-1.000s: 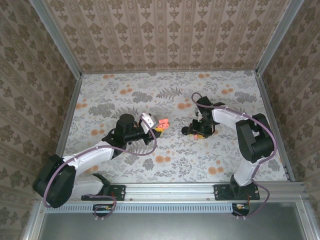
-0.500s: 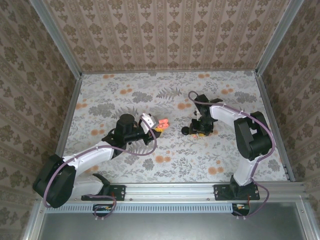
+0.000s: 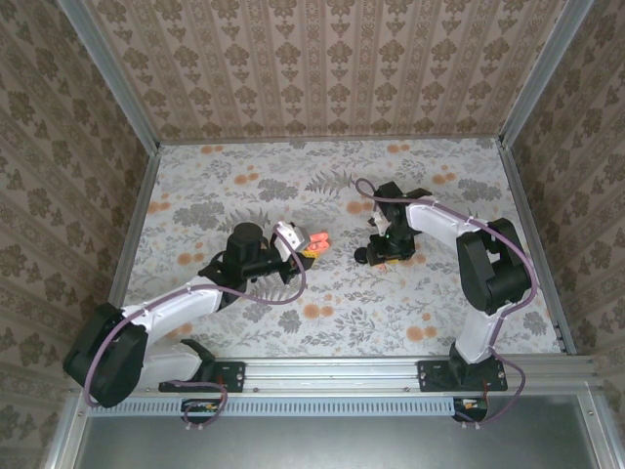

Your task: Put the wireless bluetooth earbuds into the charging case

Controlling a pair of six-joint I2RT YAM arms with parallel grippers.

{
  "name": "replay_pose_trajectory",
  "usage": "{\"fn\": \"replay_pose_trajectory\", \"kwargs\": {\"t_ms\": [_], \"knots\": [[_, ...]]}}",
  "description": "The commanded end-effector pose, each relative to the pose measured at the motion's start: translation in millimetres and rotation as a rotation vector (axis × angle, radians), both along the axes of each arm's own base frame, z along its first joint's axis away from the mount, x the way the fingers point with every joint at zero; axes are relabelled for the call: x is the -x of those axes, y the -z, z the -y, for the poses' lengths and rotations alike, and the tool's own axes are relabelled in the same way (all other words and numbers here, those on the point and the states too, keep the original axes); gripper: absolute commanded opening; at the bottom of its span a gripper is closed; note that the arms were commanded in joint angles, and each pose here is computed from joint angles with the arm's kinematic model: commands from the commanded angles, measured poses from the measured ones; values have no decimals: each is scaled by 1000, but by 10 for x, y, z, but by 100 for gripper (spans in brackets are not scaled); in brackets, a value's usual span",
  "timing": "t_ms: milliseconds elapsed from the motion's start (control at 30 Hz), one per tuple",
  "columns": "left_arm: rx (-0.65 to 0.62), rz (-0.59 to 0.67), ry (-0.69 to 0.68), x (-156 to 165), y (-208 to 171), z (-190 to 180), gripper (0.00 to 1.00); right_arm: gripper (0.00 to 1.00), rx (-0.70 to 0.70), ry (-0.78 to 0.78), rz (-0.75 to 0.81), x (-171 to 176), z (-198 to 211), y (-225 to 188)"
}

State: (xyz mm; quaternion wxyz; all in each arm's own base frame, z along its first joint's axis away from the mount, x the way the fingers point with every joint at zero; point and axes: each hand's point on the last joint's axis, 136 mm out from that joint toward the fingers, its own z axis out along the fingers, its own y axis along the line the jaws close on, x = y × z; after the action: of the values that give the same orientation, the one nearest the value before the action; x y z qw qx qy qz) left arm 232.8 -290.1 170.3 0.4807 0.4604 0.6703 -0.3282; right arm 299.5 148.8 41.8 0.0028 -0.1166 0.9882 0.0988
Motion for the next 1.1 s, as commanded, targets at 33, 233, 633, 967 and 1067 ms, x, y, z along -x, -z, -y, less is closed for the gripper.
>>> {"fn": "replay_pose_trajectory", "kwargs": {"t_ms": [33, 233, 633, 967, 1067], "knots": [[1, 36, -3, -14, -68, -31, 15, 44, -9, -81, 12, 7, -76, -36], [-1, 33, -4, -10, -68, -34, 15, 45, 46, -150, 19, 7, -66, 18], [-5, 36, -4, -24, -79, -28, 15, 49, 124, -206, 14, -55, 22, 92], [-10, 36, -3, -36, -83, -22, 15, 45, 118, -233, -5, -60, -17, 136], [-12, 34, 0, -35, -77, -16, 15, 43, 121, -248, -14, -40, -22, 144]]}}
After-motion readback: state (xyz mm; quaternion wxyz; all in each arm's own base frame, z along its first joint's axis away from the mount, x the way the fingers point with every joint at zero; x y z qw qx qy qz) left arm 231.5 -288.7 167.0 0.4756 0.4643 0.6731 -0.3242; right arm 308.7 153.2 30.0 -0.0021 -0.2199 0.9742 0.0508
